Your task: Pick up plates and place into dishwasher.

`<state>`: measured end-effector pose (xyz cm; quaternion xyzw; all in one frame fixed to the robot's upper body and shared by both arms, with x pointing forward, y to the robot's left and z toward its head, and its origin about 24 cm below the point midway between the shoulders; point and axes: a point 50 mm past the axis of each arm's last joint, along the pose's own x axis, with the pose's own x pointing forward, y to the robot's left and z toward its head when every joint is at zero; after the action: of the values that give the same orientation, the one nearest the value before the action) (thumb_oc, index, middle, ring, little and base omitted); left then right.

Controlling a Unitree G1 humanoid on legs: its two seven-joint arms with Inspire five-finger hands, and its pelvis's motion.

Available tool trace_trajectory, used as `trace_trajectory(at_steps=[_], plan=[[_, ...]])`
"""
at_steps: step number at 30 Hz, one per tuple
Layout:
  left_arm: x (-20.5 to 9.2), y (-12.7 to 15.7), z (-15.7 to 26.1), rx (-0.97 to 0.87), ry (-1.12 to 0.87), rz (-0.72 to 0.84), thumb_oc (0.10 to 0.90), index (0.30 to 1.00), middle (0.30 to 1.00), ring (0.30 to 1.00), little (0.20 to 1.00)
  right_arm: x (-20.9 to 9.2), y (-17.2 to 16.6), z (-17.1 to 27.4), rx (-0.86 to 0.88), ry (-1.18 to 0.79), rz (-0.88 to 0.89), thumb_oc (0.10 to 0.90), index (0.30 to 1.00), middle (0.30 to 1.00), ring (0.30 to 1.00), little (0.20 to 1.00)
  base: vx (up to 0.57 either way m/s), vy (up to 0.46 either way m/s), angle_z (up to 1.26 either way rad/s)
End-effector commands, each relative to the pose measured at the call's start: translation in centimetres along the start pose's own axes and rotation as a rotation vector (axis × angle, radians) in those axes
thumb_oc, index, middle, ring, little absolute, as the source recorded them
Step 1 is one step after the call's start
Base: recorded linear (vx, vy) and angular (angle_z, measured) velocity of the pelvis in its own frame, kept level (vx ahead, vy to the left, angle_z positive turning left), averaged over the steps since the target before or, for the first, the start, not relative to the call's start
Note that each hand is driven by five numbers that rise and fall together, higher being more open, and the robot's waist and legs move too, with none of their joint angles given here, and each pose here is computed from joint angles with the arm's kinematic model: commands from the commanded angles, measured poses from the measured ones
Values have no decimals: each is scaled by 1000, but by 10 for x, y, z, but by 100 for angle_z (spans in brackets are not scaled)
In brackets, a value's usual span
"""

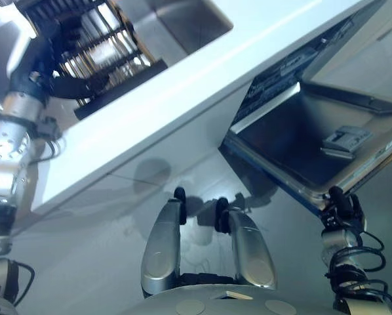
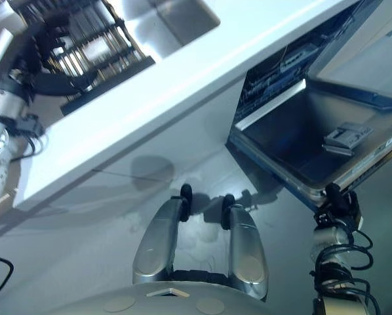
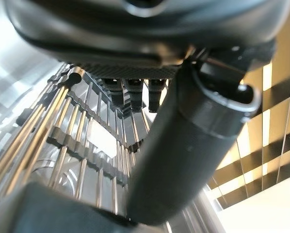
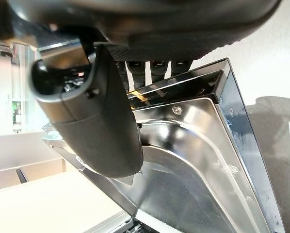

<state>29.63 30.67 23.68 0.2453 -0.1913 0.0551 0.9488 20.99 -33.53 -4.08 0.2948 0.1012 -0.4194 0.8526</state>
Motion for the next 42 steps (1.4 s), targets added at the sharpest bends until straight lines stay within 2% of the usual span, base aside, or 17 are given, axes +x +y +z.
trace_trajectory(at_steps=[1,2,5,8,15,16,18,25,31,42], plan=[[-16,-21,-40,35,153,-39,800,900,900,900,900,-12,113,8,67,-38,612,800,900,900,900,900,-90,-29,-29],[-15,-20,-39,37,147,-27,800,900,900,900,900,-20,127,7,79,-33,735,800,900,900,900,900,-82,-13,-3],[-14,-21,-39,36,137,-6,800,900,900,900,900,-35,155,13,94,-37,923,800,900,900,900,900,-75,16,-5],[-13,-24,-41,23,129,19,800,900,900,900,900,-65,201,30,147,-71,1196,800,900,900,900,900,-67,46,-41],[-7,-39,-45,-23,113,33,800,900,900,900,900,-131,273,81,297,-233,1605,800,900,900,900,900,-53,91,-6],[-6,-42,-45,-36,108,39,800,900,900,900,900,-150,284,91,319,-275,1700,800,900,900,900,900,-50,107,-15],[-4,-45,-46,-50,104,46,800,900,900,900,900,-169,292,100,340,-330,1782,800,900,900,900,900,-51,79,-23],[1,-55,-46,-83,99,46,800,900,900,900,900,-212,307,122,347,-458,1931,800,900,900,900,900,-33,56,-17],[5,-64,-46,-99,96,35,800,900,900,900,900,-233,315,129,297,-508,2000,800,900,900,900,900,-14,33,7],[2,-74,-47,-127,100,18,800,900,900,900,900,-230,320,121,177,-486,1946,800,900,900,900,900,15,35,19]])
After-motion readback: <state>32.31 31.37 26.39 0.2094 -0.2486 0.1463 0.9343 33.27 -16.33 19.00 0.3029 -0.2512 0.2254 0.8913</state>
